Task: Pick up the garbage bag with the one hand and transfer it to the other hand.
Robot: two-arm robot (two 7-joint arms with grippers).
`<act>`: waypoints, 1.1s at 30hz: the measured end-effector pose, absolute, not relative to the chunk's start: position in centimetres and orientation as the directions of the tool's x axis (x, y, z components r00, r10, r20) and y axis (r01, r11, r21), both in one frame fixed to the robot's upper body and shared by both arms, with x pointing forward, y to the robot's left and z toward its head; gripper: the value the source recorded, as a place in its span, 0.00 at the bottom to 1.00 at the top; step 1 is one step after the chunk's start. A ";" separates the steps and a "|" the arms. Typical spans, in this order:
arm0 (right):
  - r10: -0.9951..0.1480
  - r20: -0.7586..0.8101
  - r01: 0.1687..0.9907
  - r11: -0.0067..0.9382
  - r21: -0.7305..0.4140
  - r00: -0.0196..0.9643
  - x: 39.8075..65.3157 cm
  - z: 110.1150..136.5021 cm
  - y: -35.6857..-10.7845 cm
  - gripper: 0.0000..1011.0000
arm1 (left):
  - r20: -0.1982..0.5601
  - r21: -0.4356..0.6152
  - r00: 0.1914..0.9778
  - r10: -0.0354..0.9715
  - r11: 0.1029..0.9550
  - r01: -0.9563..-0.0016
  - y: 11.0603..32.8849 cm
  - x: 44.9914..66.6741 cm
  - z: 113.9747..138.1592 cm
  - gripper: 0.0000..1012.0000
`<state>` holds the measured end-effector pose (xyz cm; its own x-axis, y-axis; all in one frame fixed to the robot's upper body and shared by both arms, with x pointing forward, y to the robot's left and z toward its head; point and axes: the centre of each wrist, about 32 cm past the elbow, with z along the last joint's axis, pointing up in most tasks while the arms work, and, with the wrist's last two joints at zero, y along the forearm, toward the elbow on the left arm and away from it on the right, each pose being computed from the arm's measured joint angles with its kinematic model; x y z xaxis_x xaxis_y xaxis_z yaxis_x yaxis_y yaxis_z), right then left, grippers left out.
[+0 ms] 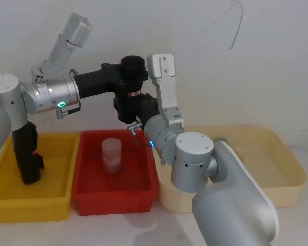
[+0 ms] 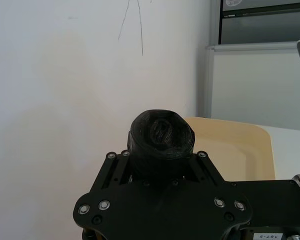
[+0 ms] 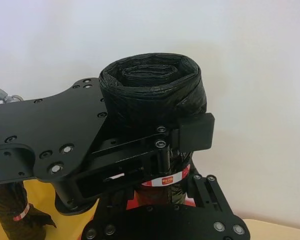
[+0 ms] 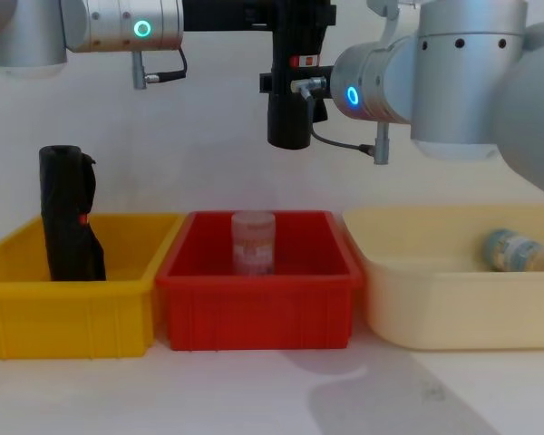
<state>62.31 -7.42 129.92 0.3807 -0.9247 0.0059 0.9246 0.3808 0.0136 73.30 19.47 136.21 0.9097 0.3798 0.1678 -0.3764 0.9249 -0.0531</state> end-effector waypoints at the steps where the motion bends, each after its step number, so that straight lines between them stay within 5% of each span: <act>1: -0.925 0.006 0.925 0.381 0.014 0.381 62.3 129.9 -7.4 0.54 | 0.168 -0.053 0.910 0.380 0.925 -0.376 19.5 73.3 136.2 0.37; 23: -0.936 0.011 0.935 0.353 0.024 0.353 62.7 130.2 -7.5 0.54 | 0.168 -0.053 0.910 0.380 0.925 -0.376 19.5 73.3 136.2 0.99; 33: -0.958 0.024 0.957 0.287 0.037 0.286 63.2 130.5 -8.5 0.54 | 0.168 -0.053 0.910 0.380 0.925 -0.376 19.5 73.3 136.2 0.99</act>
